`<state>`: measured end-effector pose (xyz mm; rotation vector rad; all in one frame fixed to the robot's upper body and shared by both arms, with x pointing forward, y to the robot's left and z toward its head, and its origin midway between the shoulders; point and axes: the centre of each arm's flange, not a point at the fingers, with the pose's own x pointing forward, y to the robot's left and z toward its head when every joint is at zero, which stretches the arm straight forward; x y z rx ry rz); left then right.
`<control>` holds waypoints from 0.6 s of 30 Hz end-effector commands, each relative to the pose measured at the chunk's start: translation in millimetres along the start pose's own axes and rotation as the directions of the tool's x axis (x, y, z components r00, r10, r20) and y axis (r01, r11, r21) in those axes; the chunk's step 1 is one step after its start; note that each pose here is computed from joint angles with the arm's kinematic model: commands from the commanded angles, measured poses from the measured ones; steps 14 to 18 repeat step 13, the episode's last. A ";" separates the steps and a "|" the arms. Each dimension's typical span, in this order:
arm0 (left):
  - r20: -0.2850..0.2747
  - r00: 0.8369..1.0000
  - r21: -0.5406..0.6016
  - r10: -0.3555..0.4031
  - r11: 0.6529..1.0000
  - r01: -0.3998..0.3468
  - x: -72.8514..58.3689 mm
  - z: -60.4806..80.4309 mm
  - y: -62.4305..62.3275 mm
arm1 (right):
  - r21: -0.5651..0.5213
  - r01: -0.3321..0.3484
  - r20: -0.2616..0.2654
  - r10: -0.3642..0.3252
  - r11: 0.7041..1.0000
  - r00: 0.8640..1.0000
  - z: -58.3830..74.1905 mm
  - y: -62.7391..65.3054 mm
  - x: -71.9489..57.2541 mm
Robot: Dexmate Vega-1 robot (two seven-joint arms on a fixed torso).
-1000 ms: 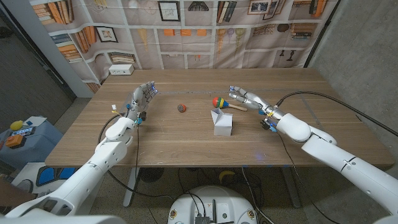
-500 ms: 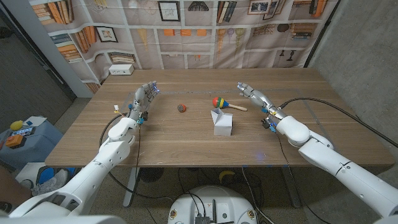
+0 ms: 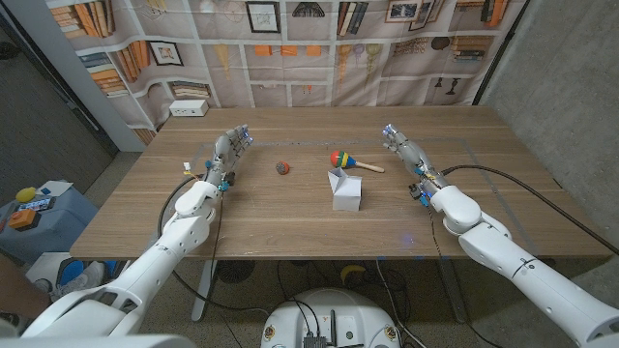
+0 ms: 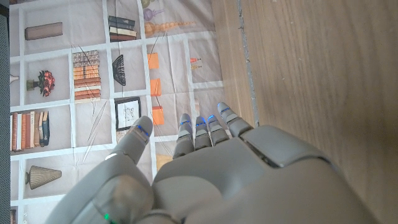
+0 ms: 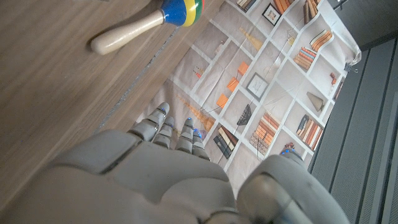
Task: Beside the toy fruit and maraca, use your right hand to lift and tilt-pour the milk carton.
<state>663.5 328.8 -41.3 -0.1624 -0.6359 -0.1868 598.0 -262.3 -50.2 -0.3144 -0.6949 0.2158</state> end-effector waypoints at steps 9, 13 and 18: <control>0.010 1.000 -0.004 0.027 1.000 -0.027 0.2 -6.0 1.1 | 0.280 0.196 0.008 -0.207 0.940 0.978 -25.1 -12.1 -13.6; 0.015 1.000 -0.029 0.021 0.999 -0.020 1.4 -8.4 3.0 | 0.308 0.212 0.002 -0.224 0.927 0.975 -26.2 -9.8 -12.2; 0.015 1.000 -0.029 0.021 0.999 -0.020 1.4 -8.4 3.0 | 0.308 0.212 0.002 -0.224 0.927 0.975 -26.2 -9.8 -12.2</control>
